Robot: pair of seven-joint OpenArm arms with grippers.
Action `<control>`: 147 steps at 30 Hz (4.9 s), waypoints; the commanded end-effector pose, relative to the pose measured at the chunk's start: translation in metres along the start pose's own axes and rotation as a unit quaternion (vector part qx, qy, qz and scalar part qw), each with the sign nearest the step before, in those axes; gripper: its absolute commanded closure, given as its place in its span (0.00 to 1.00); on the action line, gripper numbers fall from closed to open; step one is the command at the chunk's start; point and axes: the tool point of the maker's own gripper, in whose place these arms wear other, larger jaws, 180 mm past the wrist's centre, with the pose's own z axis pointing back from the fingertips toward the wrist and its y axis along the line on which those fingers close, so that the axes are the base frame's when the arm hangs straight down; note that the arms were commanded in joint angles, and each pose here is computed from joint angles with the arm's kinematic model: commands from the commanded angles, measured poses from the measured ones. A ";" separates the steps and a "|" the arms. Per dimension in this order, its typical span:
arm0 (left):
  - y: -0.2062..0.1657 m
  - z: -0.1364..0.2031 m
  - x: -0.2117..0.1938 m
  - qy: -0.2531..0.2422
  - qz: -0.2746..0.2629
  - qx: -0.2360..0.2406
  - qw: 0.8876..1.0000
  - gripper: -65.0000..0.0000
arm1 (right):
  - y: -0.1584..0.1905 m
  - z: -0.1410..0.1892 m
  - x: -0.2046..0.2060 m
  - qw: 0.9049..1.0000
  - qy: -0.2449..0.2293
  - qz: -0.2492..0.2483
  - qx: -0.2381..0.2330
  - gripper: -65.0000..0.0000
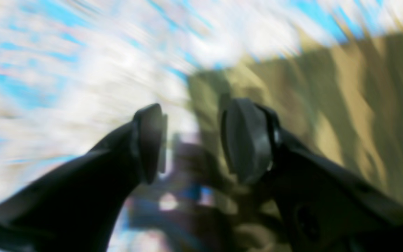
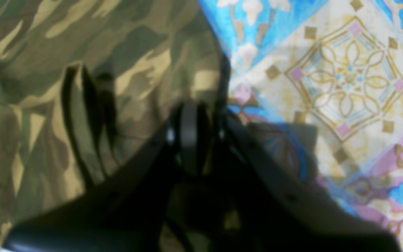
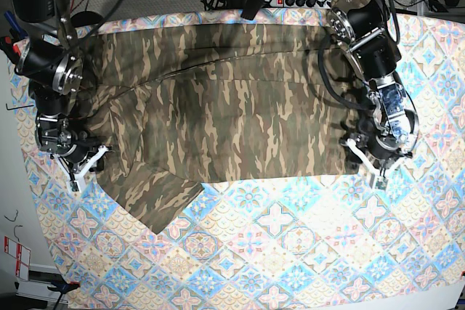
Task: Fold the T-shirt properly
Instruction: 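Hold the side edges with both grippers and tighten the grip, then drag the camouflage shirt with both grippers toward the robot base, then reposition the right gripper along the shirt's side edge and regrasp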
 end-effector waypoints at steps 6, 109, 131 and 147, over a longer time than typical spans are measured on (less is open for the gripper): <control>0.030 0.011 0.020 -0.028 -0.008 0.042 0.999 0.51 | 0.011 0.001 -0.038 0.996 0.081 0.020 0.023 0.92; -0.025 0.096 -0.038 0.085 -0.168 0.030 0.982 1.00 | -0.059 0.180 -0.034 0.949 0.118 0.160 -0.245 0.96; -0.031 0.115 -0.093 0.140 -0.177 0.017 0.974 1.00 | -0.053 0.237 -0.118 0.937 0.168 0.116 -0.282 0.96; -0.031 0.114 -0.091 0.138 -0.176 0.017 0.975 1.00 | -0.027 0.231 -0.081 0.935 0.134 0.185 -0.270 0.62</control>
